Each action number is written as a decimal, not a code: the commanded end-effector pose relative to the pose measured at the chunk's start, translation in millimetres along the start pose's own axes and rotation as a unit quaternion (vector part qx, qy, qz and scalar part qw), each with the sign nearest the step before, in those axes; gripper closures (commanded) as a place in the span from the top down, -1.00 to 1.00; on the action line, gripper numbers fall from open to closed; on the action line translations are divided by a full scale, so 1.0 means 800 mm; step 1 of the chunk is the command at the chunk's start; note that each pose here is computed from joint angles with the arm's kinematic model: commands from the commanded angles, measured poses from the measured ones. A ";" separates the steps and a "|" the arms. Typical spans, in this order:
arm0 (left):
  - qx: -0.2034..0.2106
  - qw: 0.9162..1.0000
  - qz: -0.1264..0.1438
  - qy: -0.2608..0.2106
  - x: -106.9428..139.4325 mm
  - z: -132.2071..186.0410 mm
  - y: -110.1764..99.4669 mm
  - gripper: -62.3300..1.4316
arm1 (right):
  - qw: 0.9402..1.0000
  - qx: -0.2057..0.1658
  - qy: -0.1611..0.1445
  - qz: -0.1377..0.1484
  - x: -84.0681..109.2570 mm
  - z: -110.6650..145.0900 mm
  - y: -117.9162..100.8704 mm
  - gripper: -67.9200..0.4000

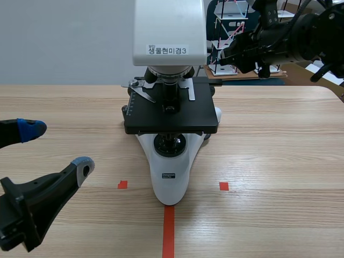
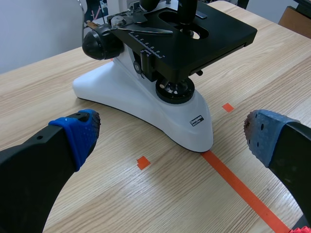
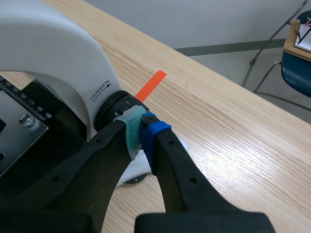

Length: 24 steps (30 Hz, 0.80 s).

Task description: Return to the home posture

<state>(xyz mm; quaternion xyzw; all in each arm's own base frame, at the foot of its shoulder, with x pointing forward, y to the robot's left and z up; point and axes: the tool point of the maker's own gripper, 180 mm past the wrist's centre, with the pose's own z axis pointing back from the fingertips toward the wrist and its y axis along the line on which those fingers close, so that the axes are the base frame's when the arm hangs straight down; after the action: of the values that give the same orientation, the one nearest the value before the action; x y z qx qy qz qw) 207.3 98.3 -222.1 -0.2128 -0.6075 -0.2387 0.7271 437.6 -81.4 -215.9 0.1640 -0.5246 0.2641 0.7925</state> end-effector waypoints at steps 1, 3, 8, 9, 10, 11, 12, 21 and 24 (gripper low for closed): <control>-0.002 1.000 0.003 -0.015 0.011 0.000 -0.003 1.00 | 1.000 -0.001 -0.023 0.003 0.019 0.003 -0.002 -0.98; -0.002 1.000 0.003 -0.015 0.011 0.000 -0.003 1.00 | 1.000 -0.001 -0.023 0.003 0.019 0.003 -0.002 -0.98; -0.002 1.000 0.003 -0.015 0.011 0.000 -0.003 1.00 | 1.000 0.000 -0.023 0.001 0.016 0.003 -0.002 -0.98; -0.002 1.000 0.003 -0.015 0.011 0.000 -0.003 1.00 | 1.000 0.000 -0.026 0.000 0.015 0.003 -0.001 -0.98; -0.002 1.000 0.003 -0.015 0.011 0.000 -0.003 1.00 | 1.000 0.001 -0.029 -0.001 0.013 0.004 0.001 -0.98; -0.002 1.000 0.003 -0.015 0.011 0.000 -0.003 1.00 | 1.000 0.001 -0.029 -0.002 0.010 0.004 0.003 -0.97; -0.002 1.000 0.003 -0.015 0.011 0.000 -0.003 1.00 | 1.000 0.000 -0.029 -0.002 0.005 0.006 0.005 -0.92; -0.002 1.000 0.003 -0.015 0.011 0.000 -0.003 1.00 | 0.998 -0.020 -0.049 0.030 -0.019 0.052 0.032 0.06; -0.002 1.000 0.003 -0.015 0.011 0.000 -0.003 1.00 | 0.996 -0.027 -0.066 0.046 -0.021 0.074 0.047 0.25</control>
<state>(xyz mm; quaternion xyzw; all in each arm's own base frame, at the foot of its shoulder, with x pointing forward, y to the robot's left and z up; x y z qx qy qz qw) 207.3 98.3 -222.1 -0.2128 -0.6075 -0.2387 0.7271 364.9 -85.3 -219.4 0.1365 -0.5739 0.2752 0.7591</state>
